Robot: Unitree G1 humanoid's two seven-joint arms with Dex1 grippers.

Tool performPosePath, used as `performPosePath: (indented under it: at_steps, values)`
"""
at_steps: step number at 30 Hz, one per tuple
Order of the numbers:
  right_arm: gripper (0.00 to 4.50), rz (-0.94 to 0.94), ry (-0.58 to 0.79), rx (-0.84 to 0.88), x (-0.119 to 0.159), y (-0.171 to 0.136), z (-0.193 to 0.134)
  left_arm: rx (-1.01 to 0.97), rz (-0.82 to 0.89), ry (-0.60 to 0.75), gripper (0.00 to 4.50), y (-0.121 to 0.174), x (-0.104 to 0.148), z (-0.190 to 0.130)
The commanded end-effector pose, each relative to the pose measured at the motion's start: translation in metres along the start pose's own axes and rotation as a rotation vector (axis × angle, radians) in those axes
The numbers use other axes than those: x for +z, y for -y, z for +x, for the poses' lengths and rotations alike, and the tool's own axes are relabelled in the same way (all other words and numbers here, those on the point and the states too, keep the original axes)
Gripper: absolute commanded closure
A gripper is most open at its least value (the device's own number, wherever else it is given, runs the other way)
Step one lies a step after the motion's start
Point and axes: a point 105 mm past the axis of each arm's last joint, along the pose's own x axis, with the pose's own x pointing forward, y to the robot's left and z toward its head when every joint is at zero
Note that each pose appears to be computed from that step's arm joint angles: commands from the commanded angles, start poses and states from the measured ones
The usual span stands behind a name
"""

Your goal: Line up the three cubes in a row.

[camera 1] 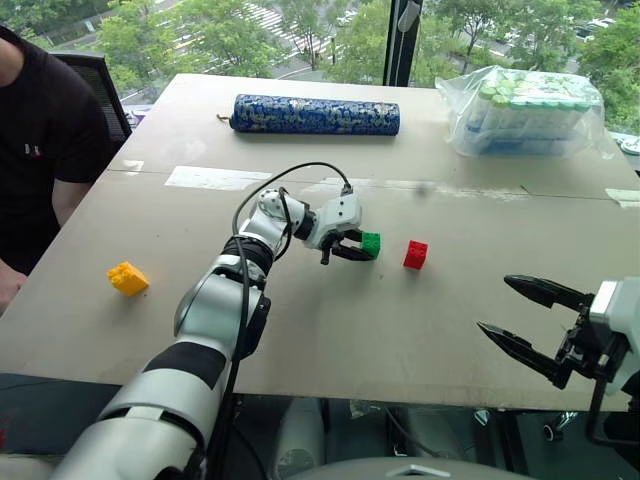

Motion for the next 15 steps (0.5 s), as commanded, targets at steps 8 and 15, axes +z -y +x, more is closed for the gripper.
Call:
performPosePath:
  at_steps: [8,15]
  values:
    - [0.82,-0.052,0.013,-0.001,0.009,0.003,-0.001,0.028,0.018,0.037,0.49,-0.007,0.01,-0.008]
    - [0.82,-0.088,0.05,0.057,0.025,0.022,0.015,0.116,-0.08,0.207,0.03,-0.017,0.016,-0.057]
